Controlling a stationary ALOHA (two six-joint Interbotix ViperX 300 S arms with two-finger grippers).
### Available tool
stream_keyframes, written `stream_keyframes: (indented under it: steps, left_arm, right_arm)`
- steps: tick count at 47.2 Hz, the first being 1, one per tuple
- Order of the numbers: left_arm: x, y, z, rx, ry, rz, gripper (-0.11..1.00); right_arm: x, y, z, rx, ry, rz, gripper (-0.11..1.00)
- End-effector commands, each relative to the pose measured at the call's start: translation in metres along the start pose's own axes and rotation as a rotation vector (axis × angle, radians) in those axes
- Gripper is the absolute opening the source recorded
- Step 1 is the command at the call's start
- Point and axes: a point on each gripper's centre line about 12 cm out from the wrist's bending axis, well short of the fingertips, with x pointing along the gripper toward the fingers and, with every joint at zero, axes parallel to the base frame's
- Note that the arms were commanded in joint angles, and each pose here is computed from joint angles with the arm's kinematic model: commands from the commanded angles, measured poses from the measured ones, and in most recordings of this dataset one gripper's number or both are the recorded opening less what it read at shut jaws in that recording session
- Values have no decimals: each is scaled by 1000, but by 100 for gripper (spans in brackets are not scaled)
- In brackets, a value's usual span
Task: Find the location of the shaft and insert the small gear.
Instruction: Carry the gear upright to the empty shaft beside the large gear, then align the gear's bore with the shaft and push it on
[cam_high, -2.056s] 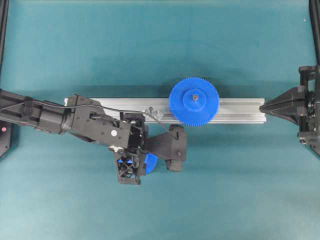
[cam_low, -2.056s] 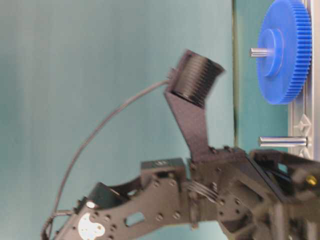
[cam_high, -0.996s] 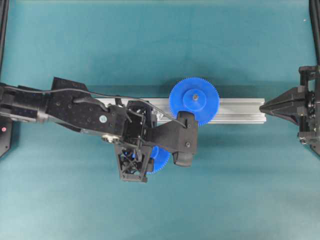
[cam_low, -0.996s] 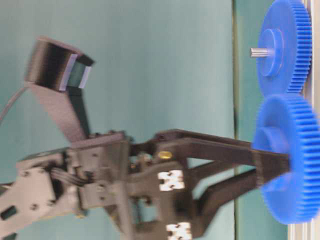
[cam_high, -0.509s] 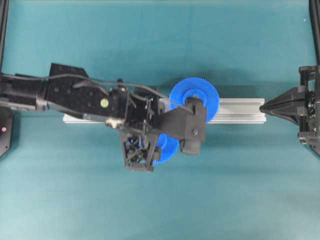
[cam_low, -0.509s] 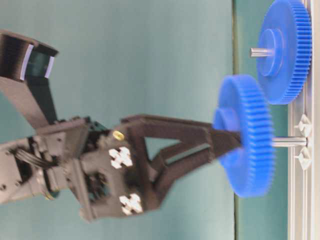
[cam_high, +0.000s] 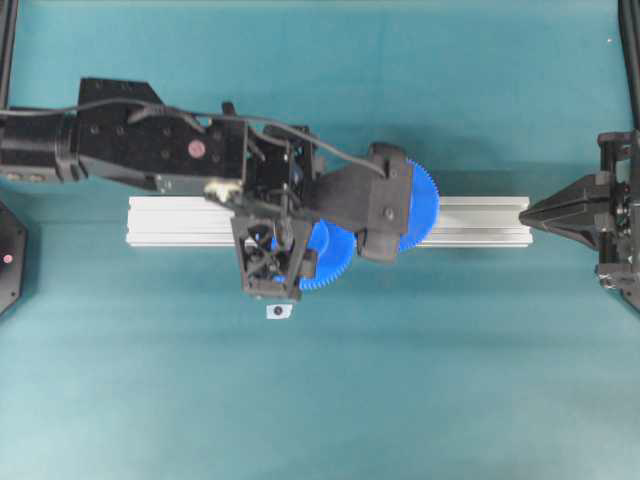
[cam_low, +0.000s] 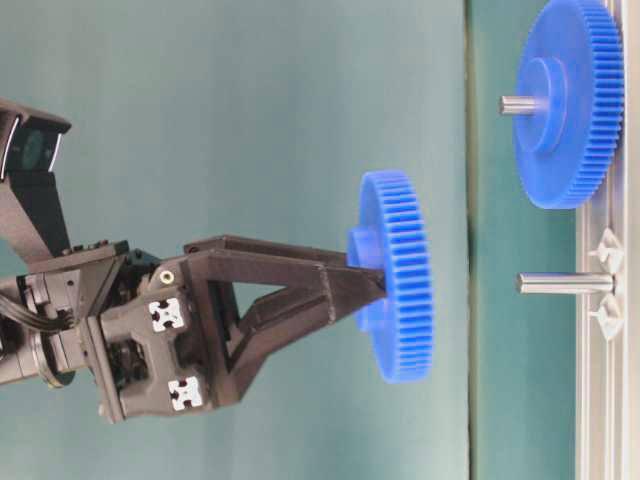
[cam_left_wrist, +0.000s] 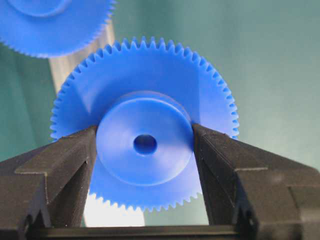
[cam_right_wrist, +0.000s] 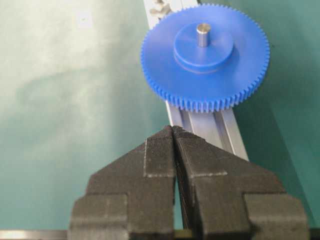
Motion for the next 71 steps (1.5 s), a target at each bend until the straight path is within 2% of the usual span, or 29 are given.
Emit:
stream_keyframes:
  steps: [1, 20, 71]
  left_arm:
    - [-31, 9, 6, -6, -79, 21, 63]
    - [-25, 16, 5, 11, -73, 29, 63]
    - [21, 22, -4, -9, -42, 28, 63]
  right_arm:
    - [0, 0, 4, 11, -11, -1, 3]
    - [0, 0, 4, 9, -10, -2, 3]
    - [0, 0, 4, 11, -10, -1, 3]
